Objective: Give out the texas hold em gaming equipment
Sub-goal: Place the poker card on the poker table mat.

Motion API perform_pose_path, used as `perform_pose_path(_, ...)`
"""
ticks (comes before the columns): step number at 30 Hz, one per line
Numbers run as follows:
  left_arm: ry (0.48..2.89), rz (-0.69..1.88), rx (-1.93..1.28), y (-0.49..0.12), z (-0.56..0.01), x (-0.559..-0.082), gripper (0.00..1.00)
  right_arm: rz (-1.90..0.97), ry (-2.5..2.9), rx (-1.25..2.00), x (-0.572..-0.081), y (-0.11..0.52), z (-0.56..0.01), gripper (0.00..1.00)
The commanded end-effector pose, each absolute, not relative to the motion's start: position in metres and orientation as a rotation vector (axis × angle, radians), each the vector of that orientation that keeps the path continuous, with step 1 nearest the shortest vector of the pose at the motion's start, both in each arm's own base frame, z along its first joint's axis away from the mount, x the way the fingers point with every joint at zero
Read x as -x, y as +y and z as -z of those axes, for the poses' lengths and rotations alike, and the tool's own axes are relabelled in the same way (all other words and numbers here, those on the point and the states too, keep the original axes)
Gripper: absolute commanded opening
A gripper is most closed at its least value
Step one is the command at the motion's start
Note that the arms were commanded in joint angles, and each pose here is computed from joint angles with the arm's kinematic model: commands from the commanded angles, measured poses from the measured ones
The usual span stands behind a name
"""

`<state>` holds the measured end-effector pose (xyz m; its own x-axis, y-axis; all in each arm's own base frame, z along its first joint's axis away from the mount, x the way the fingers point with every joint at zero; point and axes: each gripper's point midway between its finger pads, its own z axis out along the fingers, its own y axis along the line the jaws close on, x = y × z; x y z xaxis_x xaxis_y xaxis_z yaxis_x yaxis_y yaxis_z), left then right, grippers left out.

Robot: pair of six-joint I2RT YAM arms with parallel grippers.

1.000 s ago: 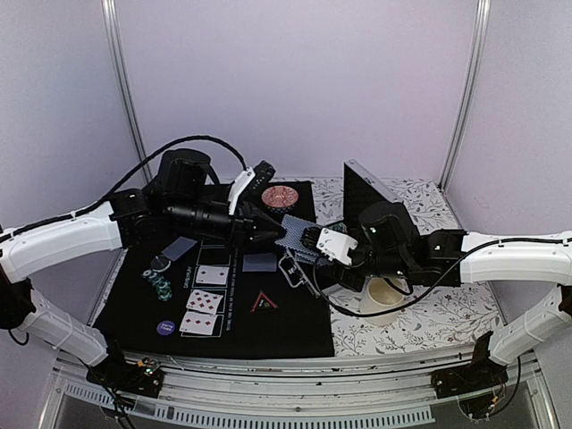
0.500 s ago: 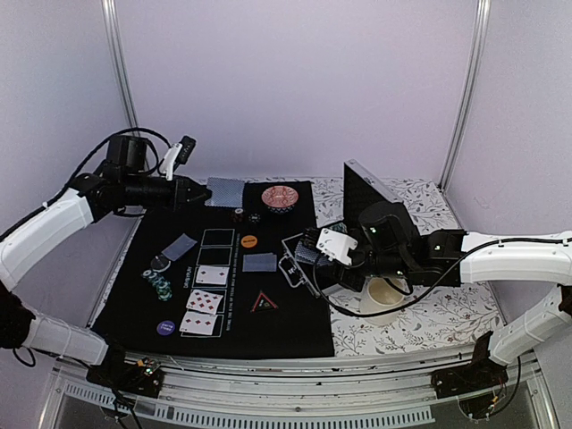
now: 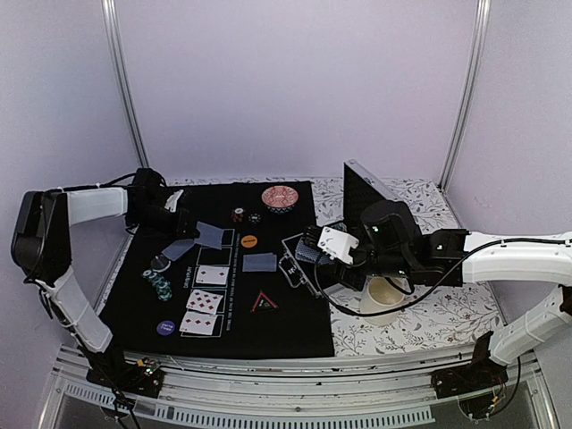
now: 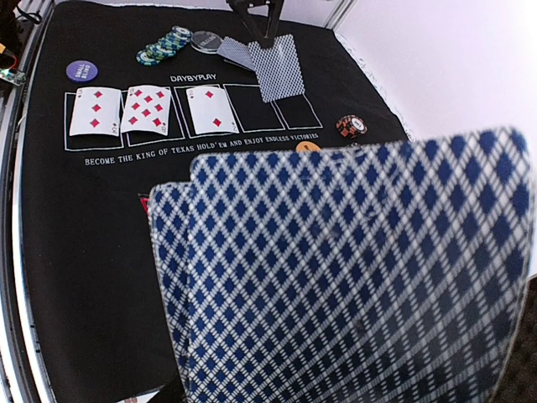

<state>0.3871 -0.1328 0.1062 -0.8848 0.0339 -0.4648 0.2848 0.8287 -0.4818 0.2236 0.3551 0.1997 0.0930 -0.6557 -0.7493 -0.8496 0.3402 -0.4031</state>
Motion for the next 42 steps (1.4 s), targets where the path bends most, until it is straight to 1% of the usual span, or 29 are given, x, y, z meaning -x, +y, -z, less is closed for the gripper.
perform_pose_path(1,2.585,0.852,-0.245,-0.140,-0.095,-0.394,0.00,-0.257,1.597,1.355,-0.223,0.354,-0.210,0.41)
perform_pose_path(8,2.666,0.811,-0.201,-0.135,-0.061,-0.409,0.00,-0.260,1.595,1.360,-0.223,0.355,-0.209,0.41)
perform_pose_path(12,2.730,0.801,-0.211,-0.134,-0.042,-0.409,0.00,-0.260,1.595,1.357,-0.222,0.354,-0.211,0.41)
perform_pose_path(19,2.734,0.791,-0.212,-0.133,-0.039,-0.408,0.00,-0.259,1.596,1.352,-0.222,0.353,-0.211,0.41)
perform_pose_path(25,2.609,0.848,-0.276,-0.151,-0.084,-0.408,0.00,-0.257,1.596,1.354,-0.223,0.354,-0.212,0.41)
perform_pose_path(30,2.506,0.851,-0.379,-0.174,-0.136,-0.393,0.00,-0.252,1.600,1.353,-0.223,0.353,-0.211,0.41)
perform_pose_path(32,2.447,0.852,-0.430,-0.183,-0.160,-0.383,0.00,-0.253,1.601,1.354,-0.223,0.353,-0.211,0.41)
perform_pose_path(37,2.362,0.915,-0.506,-0.201,-0.198,-0.356,0.00,-0.251,1.600,1.356,-0.224,0.354,-0.211,0.41)
perform_pose_path(42,2.230,1.032,-0.682,-0.242,-0.239,-0.308,0.00,-0.256,1.603,1.357,-0.223,0.355,-0.210,0.41)
